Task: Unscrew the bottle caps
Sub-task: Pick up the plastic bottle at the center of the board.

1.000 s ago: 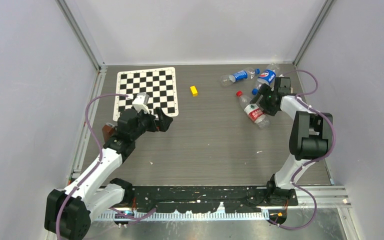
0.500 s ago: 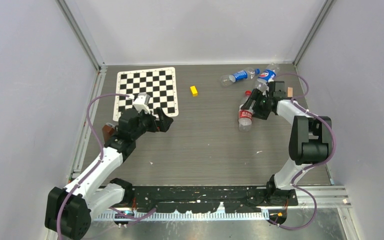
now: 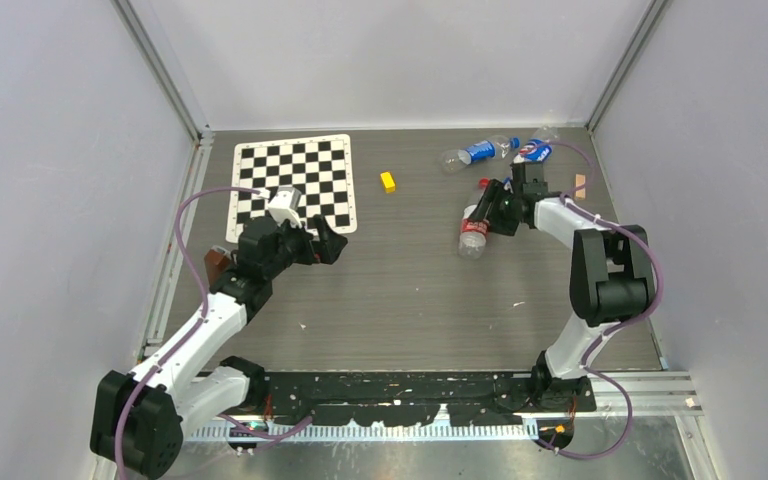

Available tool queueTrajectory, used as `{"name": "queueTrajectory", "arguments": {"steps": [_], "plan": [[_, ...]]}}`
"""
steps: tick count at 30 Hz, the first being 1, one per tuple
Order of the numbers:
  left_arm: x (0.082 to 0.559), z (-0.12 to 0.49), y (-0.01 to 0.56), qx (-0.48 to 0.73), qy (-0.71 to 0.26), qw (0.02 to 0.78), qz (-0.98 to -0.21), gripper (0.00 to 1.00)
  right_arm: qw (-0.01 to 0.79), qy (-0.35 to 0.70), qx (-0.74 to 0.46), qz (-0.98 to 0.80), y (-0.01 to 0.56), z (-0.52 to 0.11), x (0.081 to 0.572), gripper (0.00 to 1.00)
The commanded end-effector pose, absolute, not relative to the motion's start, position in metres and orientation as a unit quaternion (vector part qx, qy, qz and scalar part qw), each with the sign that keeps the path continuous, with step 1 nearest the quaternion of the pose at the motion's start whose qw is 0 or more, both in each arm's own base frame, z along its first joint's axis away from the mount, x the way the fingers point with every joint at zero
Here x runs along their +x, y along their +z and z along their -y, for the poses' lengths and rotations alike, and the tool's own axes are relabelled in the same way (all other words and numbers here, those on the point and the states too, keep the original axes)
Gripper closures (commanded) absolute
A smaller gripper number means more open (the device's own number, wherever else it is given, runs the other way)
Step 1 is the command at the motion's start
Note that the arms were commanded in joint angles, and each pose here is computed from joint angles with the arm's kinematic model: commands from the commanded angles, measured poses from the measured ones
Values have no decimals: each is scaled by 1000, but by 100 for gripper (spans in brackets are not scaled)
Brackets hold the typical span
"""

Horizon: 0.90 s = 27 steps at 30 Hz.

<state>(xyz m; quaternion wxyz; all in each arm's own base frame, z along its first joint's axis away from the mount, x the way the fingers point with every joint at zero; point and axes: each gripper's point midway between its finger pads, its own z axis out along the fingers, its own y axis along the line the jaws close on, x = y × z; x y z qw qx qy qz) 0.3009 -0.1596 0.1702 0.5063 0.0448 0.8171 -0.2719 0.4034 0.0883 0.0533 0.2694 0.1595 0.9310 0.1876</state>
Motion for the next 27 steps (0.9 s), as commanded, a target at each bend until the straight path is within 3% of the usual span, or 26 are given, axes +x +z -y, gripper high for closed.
{"name": "queueTrajectory", "arguments": {"steps": [1,9,12,18,27], "plan": [[308,169,200,39,-308,539,-783,0,271,188,173,-928,50,-101,388,50],[311,170,198,-1,-331,542,-772,0,296,323,152,-886,65,-156,350,49],[311,171,200,-12,-351,558,-752,0,261,285,120,-914,57,-153,330,45],[305,167,207,-2,-350,586,-731,1,280,217,99,-930,73,-131,316,22],[298,164,209,22,-333,585,-739,2,335,211,173,-902,83,-122,337,22]]}}
